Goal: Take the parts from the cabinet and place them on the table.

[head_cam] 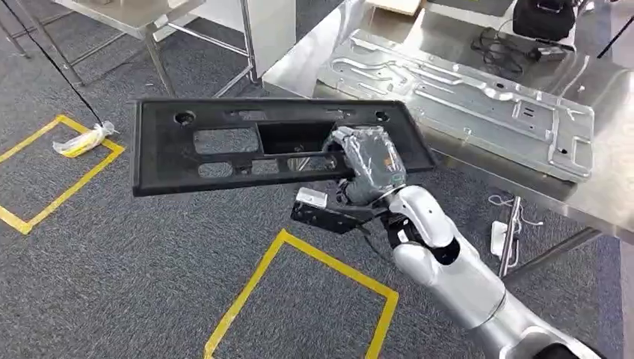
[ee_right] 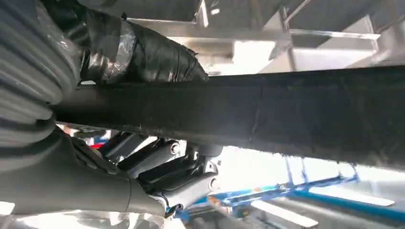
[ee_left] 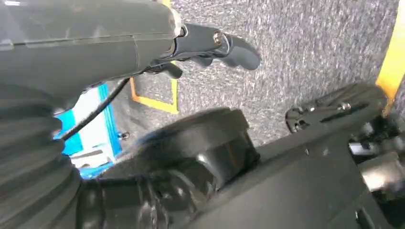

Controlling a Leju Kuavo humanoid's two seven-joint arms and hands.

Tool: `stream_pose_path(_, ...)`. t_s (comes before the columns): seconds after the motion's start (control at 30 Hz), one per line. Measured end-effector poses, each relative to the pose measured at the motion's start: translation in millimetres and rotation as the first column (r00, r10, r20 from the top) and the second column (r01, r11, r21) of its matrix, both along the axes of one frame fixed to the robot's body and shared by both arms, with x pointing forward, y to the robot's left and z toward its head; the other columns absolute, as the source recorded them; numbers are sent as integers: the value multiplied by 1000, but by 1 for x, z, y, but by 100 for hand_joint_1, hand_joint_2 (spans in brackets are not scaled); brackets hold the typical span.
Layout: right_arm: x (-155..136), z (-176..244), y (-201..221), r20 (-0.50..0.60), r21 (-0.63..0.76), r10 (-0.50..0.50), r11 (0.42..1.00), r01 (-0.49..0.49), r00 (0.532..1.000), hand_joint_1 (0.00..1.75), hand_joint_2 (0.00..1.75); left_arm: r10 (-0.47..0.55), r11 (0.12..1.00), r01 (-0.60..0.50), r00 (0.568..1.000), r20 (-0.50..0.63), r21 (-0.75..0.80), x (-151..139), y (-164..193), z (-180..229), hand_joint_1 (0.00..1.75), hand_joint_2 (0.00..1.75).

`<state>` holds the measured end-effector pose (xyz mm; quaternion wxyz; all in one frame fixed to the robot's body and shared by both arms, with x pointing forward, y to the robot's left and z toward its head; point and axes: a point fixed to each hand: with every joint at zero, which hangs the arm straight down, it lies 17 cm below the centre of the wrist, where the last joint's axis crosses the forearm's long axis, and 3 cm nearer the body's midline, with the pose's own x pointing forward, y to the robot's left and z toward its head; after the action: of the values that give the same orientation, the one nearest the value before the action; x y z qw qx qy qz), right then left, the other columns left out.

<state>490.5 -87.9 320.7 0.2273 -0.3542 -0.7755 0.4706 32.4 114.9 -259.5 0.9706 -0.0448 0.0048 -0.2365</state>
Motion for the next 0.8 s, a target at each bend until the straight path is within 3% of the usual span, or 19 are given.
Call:
stream_pose_path(0.17,6,24,-16,46,8,-32,999,32,998,175,175,7,1000,-7,1000,7,-5,3,-1,0,0,175)
stream_pose_path(0.47,9,23,-25,75,-33,-72,997,74,995,175,175,11,1000,-10,1000,19,-8,9,-1,1,0,175)
stream_pose_path(0.67,24,16,-41,106,-132,-165,975,179,980,175,175,0,1000,0,1000,9,5,6,-1,1,0,175)
stream_pose_path(0.8,38,-15,-40,69,-196,-222,953,231,973,175,175,-3,1000,3,1000,-2,14,4,1,0,0,175)
